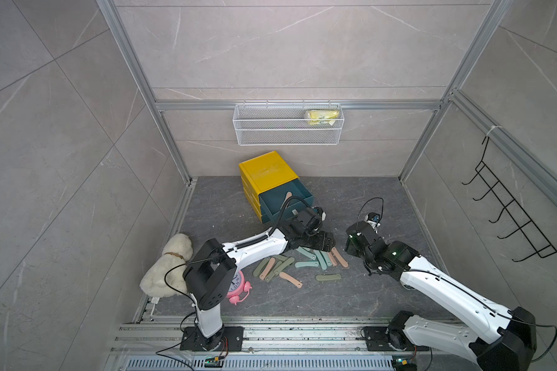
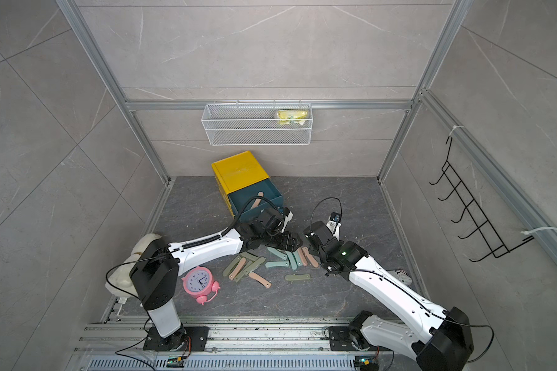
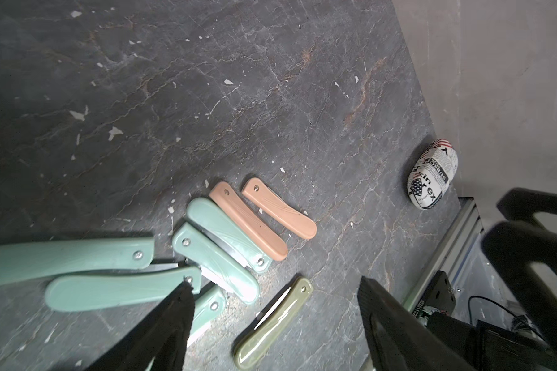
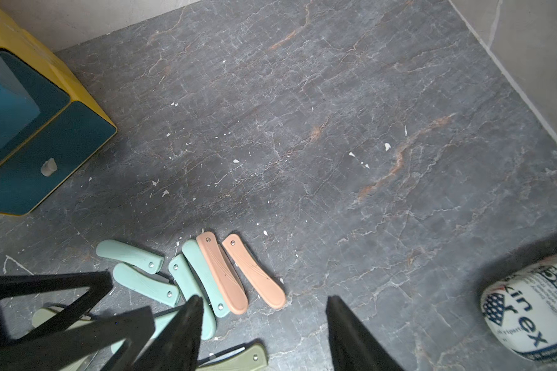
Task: Place the fruit knives into the drawer by color
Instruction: Pick up the fruit knife from the center of the board.
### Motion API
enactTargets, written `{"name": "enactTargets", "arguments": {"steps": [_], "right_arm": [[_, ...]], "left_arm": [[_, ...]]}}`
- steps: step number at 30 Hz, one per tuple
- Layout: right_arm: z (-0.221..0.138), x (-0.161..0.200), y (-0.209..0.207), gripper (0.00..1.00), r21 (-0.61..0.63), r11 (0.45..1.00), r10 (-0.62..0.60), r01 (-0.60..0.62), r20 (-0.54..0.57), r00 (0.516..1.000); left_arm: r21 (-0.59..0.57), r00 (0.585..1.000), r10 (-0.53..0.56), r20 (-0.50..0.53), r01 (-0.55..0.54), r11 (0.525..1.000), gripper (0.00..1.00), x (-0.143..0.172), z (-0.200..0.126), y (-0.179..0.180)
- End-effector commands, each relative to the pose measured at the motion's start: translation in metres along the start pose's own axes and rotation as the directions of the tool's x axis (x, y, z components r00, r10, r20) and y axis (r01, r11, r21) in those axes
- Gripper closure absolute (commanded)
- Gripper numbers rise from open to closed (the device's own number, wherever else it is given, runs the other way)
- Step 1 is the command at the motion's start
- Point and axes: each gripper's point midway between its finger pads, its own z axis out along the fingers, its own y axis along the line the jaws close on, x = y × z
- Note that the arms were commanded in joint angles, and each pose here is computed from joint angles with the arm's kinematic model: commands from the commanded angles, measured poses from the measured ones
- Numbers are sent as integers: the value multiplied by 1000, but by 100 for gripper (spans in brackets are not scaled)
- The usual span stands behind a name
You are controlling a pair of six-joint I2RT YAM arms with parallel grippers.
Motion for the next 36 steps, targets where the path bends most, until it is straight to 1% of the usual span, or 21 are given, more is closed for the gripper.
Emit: {"name": "enactTargets", "arguments": {"steps": [1,9,12,15,18,21,27,29,33,36], "right_arm": [[0,5,-13,37,35,999,17,-16,-13,1000],[-5,3,-32,37,72,997,36,-37,10,999],[-6,4,-40,36,90,995,46,-47,10,999],[-6,4,-43,36,95,994,52,-53,15,999],[-7,3,-45,36,97,994,58,-59,17,998],[-7,3,-46,36,94,994,61,-62,16,998],[-9,3,-48,36,88,994,66,-68,18,998],[-9,4,-48,36,83,994,70,-71,18,997],[-6,6,-48,36,83,994,69,-70,12,998],[-6,5,-47,36,81,994,71,-72,11,997]], "left_arm": [[-21,997,75,-30,-75,997,21,-1,10,-8],[-17,990,78,-120,-81,997,30,16,45,-9],[-22,985,90,-146,-94,995,30,22,53,-14],[-46,983,85,-161,-94,995,30,27,60,-10],[-42,982,79,-169,-87,995,31,29,70,-10],[-88,982,73,-177,-90,992,34,28,81,0],[-166,971,80,-224,-119,979,46,34,89,16],[-169,969,81,-235,-123,978,46,37,91,17],[-140,964,87,-253,-125,982,46,40,99,12],[-164,956,100,-274,-149,975,41,42,102,14]]}}
